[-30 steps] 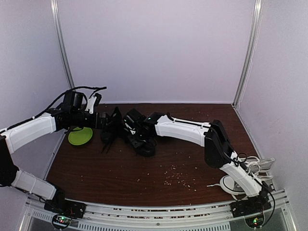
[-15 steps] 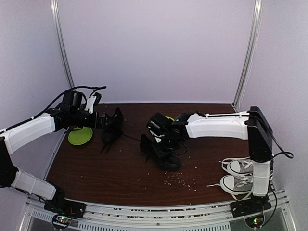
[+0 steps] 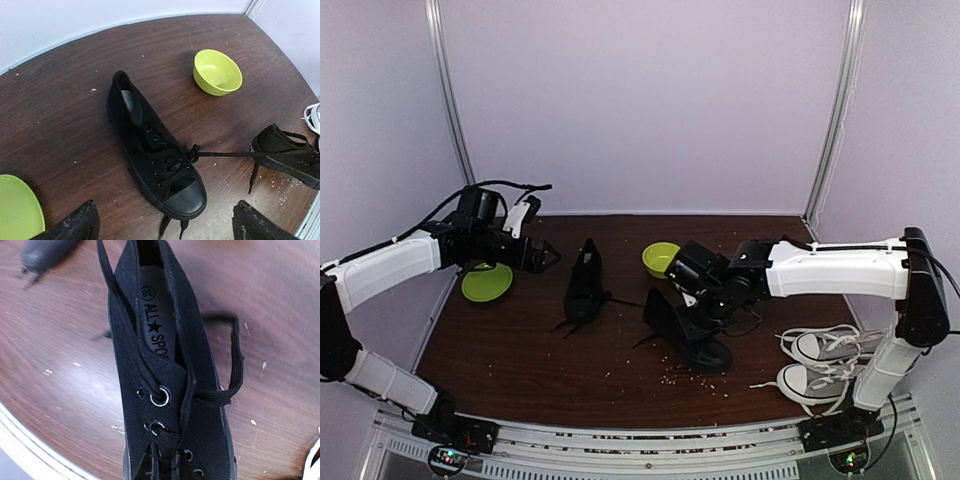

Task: Tie the shoes
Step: Move the shoe to the center of the board.

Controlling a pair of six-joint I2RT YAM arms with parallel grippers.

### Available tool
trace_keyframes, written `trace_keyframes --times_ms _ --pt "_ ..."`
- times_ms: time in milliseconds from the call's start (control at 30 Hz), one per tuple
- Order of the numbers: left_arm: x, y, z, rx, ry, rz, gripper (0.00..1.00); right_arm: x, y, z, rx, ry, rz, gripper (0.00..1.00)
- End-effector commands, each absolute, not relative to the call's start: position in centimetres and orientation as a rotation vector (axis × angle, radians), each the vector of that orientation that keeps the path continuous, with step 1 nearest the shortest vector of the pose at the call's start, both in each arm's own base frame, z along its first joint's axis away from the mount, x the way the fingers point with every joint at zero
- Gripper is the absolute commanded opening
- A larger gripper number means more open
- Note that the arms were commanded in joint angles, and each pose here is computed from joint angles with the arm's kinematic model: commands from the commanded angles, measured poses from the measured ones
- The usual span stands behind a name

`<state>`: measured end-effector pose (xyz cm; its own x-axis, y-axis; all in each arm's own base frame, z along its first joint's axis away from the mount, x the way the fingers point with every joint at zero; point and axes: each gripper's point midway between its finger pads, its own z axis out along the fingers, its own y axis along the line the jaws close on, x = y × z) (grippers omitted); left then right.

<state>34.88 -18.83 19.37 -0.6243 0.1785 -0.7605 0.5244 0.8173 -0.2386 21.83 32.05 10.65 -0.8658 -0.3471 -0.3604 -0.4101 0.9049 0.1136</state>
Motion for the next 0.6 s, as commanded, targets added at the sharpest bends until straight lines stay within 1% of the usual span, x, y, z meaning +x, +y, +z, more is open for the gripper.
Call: trace_keyframes --times_ms 0,133,233,300,367,467,500,533,567 --pt "36.3 -22.1 18.6 0.75 2.275 -0.449 0.98 23.4 34.9 15.9 -0.581 2.572 0.39 0.0" --pt "42.2 -23.7 16.6 0.606 2.35 -0.372 0.98 23.3 35.7 14.9 -0.578 2.581 0.438 0.0" --pt "45.6 -24.7 12.9 0.544 2.436 -0.305 0.98 23.2 36.0 14.5 -0.565 2.574 0.462 0.0" --pt "46.5 -26.0 10.5 0.574 2.488 -0.279 0.98 23.3 36.1 14.6 -0.562 2.56 0.471 0.0" --pt "46.3 -27.4 7.5 0.633 2.555 -0.251 0.98 23.4 35.9 14.9 -0.566 2.552 0.457 0.0" --pt "46.3 -27.0 4.2 0.628 2.632 -0.181 0.97 23.8 34.9 15.8 -0.564 2.525 0.396 0.0" --pt "46.4 -26.6 3.7 0.611 2.64 -0.154 0.96 23.9 34.5 16.3 -0.56 2.513 0.383 0.0" --pt "46.5 -26.3 3.5 0.599 2.635 -0.132 0.91 24.0 34.3 16.9 -0.554 2.499 0.378 0.0" --pt "46.7 -26.1 3.5 0.584 2.628 -0.122 0.79 24.1 34.1 17.5 -0.55 2.483 0.377 0.0"
